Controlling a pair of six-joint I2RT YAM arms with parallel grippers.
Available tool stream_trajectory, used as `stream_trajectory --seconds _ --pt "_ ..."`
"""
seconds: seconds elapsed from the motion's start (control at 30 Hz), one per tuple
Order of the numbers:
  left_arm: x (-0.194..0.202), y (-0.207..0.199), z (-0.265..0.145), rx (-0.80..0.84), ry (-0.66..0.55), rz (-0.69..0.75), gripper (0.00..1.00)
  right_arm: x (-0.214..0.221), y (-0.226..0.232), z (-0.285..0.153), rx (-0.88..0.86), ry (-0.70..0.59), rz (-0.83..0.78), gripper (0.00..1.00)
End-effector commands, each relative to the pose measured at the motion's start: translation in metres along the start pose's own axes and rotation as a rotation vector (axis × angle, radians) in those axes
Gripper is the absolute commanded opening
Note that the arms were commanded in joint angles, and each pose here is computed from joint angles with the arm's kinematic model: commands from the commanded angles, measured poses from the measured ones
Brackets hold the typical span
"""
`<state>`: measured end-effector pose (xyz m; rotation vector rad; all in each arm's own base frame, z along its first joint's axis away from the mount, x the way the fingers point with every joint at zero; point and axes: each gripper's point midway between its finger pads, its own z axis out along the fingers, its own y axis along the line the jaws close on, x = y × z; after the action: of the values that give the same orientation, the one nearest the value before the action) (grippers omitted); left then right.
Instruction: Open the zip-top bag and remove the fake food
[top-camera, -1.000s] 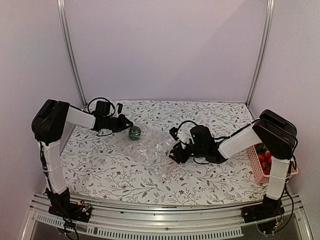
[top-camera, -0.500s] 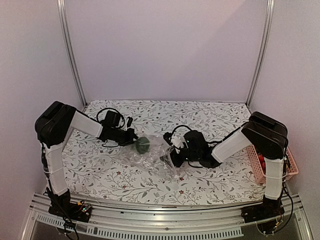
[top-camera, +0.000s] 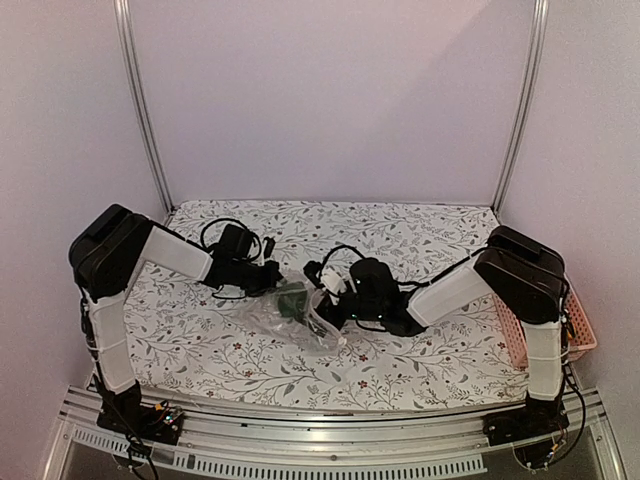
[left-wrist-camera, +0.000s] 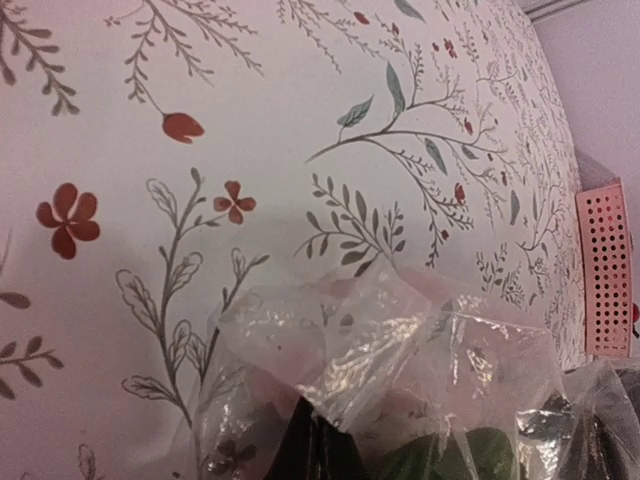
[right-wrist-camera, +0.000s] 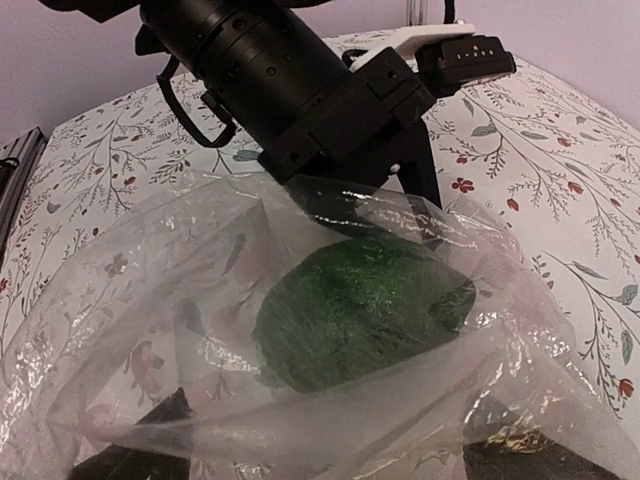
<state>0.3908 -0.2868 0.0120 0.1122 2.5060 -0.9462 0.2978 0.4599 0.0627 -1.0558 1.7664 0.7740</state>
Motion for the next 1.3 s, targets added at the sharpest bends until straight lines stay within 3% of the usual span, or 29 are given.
stream_trajectory --seconds 0.0,0.4,0.5,0.63,0.77,0.83,1.27 --pt "-0.006 -0.03 -0.013 0.042 -0.031 0.015 0.0 -0.004 0.004 0.012 -0.004 -0.018 -0.007 0.97" --pt "0.012 -0.089 -0.011 0.22 0.014 0.046 0.0 0.005 -0.013 0.035 0.073 0.011 0.009 0.96" --pt "0.01 -0.091 -0.016 0.225 0.004 0.042 0.0 0.014 -0.013 0.039 0.07 0.033 0.009 0.91" --pt "0.004 -0.094 -0.024 0.203 -0.017 0.064 0.0 0.026 -0.013 0.037 0.073 0.057 0.013 0.76" --pt "-0.01 -0.084 -0.036 0.115 -0.065 0.103 0.0 0.024 -0.012 0.027 0.081 0.057 0.011 0.56" --pt "-0.019 -0.076 -0.044 0.071 -0.096 0.11 0.0 0.023 -0.012 0.021 0.087 0.057 0.01 0.51" --pt "-0.072 -0.003 -0.095 -0.208 -0.272 0.095 0.0 0.007 -0.008 -0.028 0.113 0.022 0.013 0.42"
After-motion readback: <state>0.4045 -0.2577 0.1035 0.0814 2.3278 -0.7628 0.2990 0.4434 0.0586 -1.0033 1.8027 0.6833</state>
